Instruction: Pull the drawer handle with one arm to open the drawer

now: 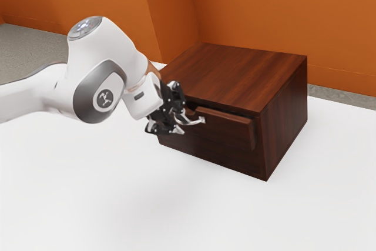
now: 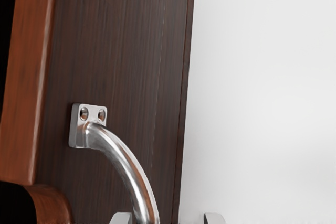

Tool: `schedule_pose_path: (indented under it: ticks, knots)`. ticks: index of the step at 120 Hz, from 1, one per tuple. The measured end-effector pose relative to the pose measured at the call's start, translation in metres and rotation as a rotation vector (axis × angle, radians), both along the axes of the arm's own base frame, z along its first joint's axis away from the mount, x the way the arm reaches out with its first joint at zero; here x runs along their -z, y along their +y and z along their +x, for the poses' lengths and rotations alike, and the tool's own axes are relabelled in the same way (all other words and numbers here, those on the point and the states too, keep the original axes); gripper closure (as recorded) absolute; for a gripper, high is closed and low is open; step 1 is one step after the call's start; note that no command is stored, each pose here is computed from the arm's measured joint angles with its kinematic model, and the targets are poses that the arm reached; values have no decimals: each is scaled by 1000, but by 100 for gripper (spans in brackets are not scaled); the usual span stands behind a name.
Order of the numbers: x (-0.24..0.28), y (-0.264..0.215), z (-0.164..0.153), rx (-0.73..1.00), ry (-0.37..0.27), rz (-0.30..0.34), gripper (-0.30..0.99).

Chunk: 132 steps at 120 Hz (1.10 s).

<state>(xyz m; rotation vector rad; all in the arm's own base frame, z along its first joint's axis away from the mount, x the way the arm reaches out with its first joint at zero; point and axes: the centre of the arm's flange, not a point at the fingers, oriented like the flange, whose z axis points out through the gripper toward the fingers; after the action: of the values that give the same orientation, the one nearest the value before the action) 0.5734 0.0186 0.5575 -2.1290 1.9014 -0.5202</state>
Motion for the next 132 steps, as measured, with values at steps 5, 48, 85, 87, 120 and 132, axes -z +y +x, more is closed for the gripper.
schedule_pose_path:
  ticks: [5,48,85,87,120,132]
  knots:
    - [1,0,-2,0,2,-3,59]
    - [7,-1,-23,11,18,-27,57]
    - [5,-3,-46,29,16,-43,60]
    - [5,-4,-47,31,16,-43,60]
    - [5,1,-64,34,16,-33,61]
    - [3,2,-70,35,13,-37,62]
